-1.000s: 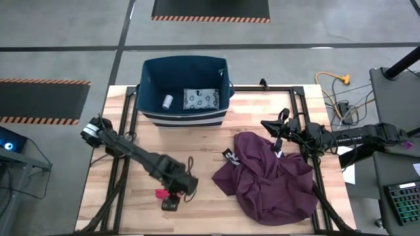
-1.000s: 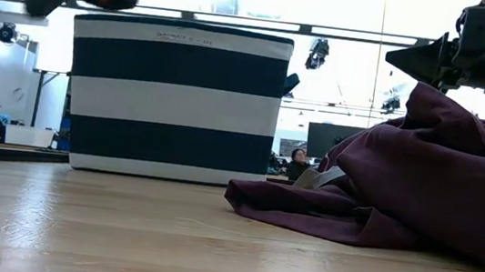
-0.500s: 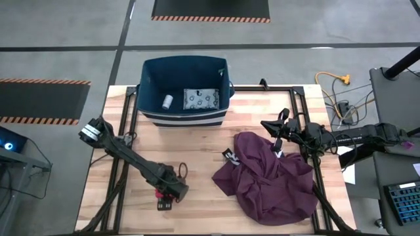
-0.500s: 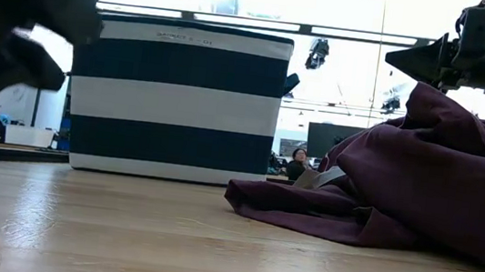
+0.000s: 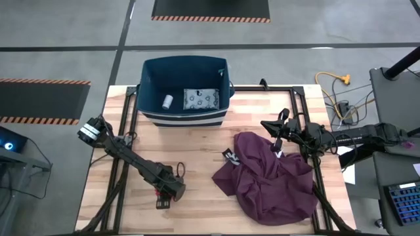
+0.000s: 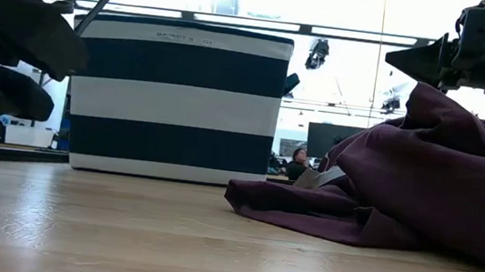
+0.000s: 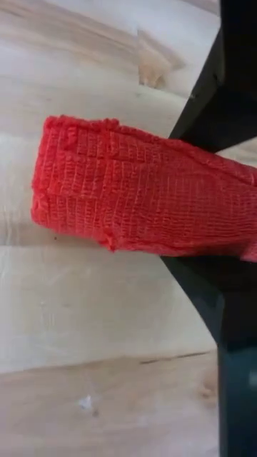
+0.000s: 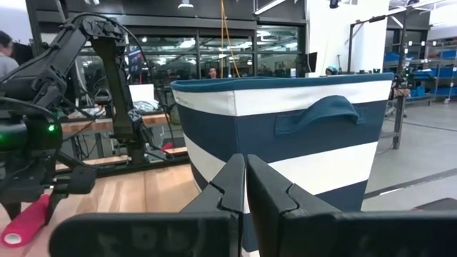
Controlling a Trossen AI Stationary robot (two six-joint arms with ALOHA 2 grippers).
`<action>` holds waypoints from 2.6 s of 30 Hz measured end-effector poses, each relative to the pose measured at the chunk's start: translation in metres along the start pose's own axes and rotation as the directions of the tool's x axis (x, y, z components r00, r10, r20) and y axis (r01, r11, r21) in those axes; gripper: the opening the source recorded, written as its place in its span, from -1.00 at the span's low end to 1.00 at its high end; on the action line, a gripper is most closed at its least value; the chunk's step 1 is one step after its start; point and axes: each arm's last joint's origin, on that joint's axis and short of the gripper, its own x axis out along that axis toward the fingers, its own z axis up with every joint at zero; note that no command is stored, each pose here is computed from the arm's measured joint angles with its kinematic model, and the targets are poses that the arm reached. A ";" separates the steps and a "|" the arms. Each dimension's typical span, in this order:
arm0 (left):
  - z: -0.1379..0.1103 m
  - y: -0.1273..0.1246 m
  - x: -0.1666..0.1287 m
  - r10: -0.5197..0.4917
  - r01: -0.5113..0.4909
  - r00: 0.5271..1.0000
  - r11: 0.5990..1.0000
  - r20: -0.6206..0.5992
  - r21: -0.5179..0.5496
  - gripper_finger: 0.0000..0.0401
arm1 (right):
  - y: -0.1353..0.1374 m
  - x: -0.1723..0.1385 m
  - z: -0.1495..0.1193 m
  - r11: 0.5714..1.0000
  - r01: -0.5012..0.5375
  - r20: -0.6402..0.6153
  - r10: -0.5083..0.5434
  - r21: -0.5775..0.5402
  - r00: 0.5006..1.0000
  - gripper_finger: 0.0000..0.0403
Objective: Pick & place medical supplies in basket/bin
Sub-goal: Put the bandage into the bin, then return to Home Position
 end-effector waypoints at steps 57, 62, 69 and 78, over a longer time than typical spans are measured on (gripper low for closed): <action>0.024 0.330 -0.248 0.616 -0.539 0.785 0.731 0.065 -0.419 -0.65 | -0.001 0.000 -0.007 0.990 0.026 -0.064 -0.017 0.138 0.998 -0.96; 0.021 0.334 -0.234 0.605 -0.542 0.795 0.744 0.048 -0.391 -0.49 | -0.003 0.000 -0.006 0.985 0.112 -0.060 -0.105 0.132 0.993 -0.96; 0.022 0.334 -0.237 0.613 -0.546 0.788 0.741 0.059 -0.391 -0.08 | -0.003 0.000 -0.006 0.984 0.122 -0.059 -0.115 0.132 0.992 -0.96; 0.027 0.327 -0.266 0.642 -0.514 0.757 0.699 0.119 -0.498 0.47 | -0.003 0.000 -0.006 0.984 0.121 -0.058 -0.114 0.129 0.992 -0.96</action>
